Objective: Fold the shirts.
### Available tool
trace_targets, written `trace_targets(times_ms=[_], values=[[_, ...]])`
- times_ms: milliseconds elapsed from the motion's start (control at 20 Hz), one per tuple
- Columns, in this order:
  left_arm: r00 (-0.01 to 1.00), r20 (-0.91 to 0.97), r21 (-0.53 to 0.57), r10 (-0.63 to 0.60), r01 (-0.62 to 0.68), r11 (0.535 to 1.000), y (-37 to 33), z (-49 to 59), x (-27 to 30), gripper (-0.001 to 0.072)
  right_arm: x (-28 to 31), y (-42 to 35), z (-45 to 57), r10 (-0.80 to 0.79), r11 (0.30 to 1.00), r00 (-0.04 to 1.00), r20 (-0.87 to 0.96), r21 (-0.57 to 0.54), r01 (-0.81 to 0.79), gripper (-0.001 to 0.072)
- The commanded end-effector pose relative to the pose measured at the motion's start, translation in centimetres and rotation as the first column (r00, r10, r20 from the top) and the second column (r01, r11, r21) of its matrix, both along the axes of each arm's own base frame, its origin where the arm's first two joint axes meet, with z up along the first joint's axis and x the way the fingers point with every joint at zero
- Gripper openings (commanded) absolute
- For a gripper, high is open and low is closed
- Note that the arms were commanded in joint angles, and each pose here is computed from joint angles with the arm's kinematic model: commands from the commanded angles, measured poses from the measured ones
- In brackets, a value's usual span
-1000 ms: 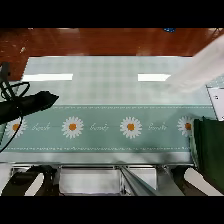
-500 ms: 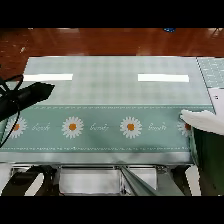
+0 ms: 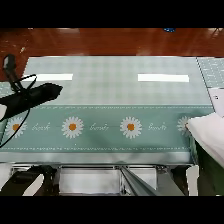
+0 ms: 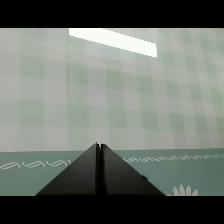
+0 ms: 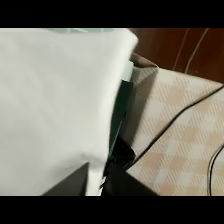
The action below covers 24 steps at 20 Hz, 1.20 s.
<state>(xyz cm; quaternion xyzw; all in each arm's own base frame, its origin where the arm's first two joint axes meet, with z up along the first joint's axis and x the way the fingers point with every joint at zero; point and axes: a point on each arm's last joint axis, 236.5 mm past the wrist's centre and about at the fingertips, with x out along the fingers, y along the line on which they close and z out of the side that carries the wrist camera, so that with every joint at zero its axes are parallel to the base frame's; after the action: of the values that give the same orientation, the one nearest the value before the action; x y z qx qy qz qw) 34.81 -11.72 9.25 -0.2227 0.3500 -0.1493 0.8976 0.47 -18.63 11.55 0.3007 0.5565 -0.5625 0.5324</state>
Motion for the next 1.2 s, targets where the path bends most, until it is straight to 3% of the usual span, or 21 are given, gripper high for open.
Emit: trace_targets(times_ms=[0, 100, 250, 300, 350, 400, 500, 550, 650, 750, 850, 1050, 1150], values=[[0.998, -0.036, 0.013, -0.043, 0.043, 0.999, -2.1, -2.3, 0.7, 0.0013, -1.4, 0.4, -2.4, -0.017, 0.997, 0.996, -0.087, 0.073, 0.023, 0.0416], [0.997, -0.017, 0.090, -0.075, 0.077, 0.993, -1.6, -2.9, 1.7, 0.0013, -0.3, -0.8, -2.7, 0.004, 0.998, 0.997, -0.075, 0.070, 0.001, 0.0416], [0.996, 0.073, 0.126, 0.046, -0.055, 0.991, 3.8, 1.1, 5.1, 0.0013, 7.8, -4.4, -0.5, 0.158, 0.987, 0.977, 0.147, -0.028, -0.155, 0.0399], [0.986, 0.132, 0.116, 0.103, -0.119, 0.986, 6.2, 4.4, 6.4, 0.0013, 12.9, -5.1, 1.2, 0.247, 0.969, 0.926, 0.284, -0.078, -0.235, 0.0329], [0.971, 0.191, 0.100, 0.144, -0.165, 0.981, 8.1, 7.9, 7.4, 0.0013, 19.0, -4.5, 3.3, 0.359, 0.932, 0.827, 0.433, -0.125, -0.339, 0.0159], [0.954, 0.252, 0.086, 0.162, -0.189, 0.978, 9.2, 11.9, 8.1, 0.0012, 26.2, -2.2, 6.3, 0.494, 0.856, 0.644, 0.584, -0.197, -0.478, 0.0026], [0.937, 0.329, 0.089, 0.118, -0.155, 0.984, 8.5, 17.9, 8.8, 0.0012, 37.1, 5.5, 11.7, 0.621, 0.687, 0.284, 0.730, -0.333, -0.646, 0.0026], [0.941, 0.334, 0.098, 0.054, -0.092, 0.991, 6.5, 19.8, 8.9, 0.0012, 40.7, 10.1, 12.7, 0.677, 0.579, 0.152, 0.720, -0.394, -0.714, 0.0026], [0.954, 0.284, 0.130, -0.100, 0.065, 0.989, 1.4, 19.8, 8.7, 0.0012, 44.8, 18.9, 10.6, 0.753, 0.381, 0.007, 0.659, -0.426, -0.821, 0.0026], [0.973, 0.102, 0.228, -0.207, 0.180, 0.957, -1.7, 13.7, 8.0, 0.0012, 46.0, 24.4, 5.2, 0.835, 0.220, -0.019, 0.549, -0.365, -0.905, 0.0025], [0.977, -0.148, 0.309, -0.151, 0.191, 0.932, -1.2, 5.0, 7.1, 0.0012, 45.5, 26.1, -1.6, 0.912, 0.137, 0.029, 0.410, -0.239, -0.961, 0.0024], [0.913, -0.402, 0.319, -0.063, 0.204, 0.926, 0.7, -5.7, 5.2, 0.0013, 42.4, 26.3, -11.5, 0.945, 0.101, 0.094, 0.314, -0.006, -0.995, 0.0024], [0.902, -0.426, 0.315, -0.064, 0.214, 0.925, 0.6, -6.5, 5.0, 0.0013, 41.8, 25.8, -12.4, 0.950, 0.101, 0.104, 0.293, 0.024, -0.995, 0.0025]])
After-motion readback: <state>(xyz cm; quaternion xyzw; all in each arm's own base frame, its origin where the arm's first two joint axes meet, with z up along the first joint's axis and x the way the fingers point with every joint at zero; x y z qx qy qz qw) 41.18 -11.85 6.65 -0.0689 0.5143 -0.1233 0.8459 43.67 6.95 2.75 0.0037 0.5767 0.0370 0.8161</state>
